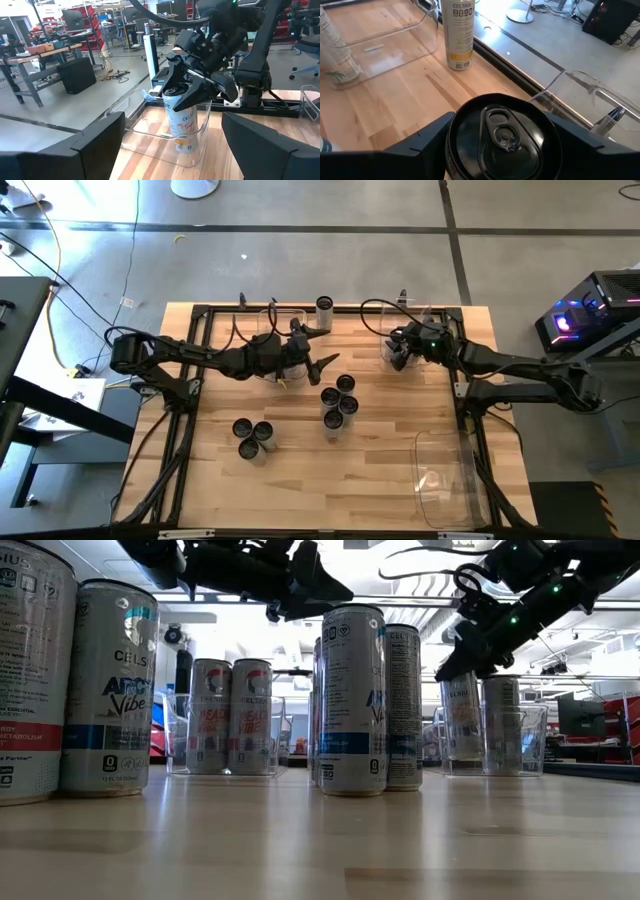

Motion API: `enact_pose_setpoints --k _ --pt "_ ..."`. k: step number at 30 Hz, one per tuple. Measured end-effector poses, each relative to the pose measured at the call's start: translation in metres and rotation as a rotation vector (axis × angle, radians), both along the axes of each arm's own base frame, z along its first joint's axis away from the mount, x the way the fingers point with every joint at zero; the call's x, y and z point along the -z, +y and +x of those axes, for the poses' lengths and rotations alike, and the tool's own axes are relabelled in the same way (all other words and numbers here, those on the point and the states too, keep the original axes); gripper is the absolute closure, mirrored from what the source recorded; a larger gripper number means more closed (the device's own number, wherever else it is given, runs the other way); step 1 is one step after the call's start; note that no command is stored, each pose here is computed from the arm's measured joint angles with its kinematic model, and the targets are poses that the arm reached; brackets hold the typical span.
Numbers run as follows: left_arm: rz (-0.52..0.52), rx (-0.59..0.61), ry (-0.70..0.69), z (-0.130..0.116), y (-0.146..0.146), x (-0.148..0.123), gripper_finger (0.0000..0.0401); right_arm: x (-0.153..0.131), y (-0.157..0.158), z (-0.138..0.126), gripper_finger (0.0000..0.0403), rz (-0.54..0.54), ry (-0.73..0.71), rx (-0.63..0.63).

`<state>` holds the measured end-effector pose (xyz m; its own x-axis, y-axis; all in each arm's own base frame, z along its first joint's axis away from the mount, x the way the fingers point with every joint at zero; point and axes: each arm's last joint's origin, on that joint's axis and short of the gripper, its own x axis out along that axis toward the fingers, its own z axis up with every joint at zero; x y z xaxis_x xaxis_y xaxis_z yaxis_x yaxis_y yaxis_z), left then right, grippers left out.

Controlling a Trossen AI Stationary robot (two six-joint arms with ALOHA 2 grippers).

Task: Sort soda cans
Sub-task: Put the white-yellow soda can into the top right transparent bin

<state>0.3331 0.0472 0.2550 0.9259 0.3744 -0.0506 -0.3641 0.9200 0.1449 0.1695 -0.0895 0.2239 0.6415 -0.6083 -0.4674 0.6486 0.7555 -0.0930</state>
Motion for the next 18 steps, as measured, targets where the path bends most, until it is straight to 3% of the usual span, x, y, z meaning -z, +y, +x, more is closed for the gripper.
enact_pose_setpoints --k 18 --pt "0.001 -0.002 0.001 0.0 0.0001 0.0 0.0073 0.0086 -0.0026 0.0078 0.0135 0.048 0.024 -0.02"
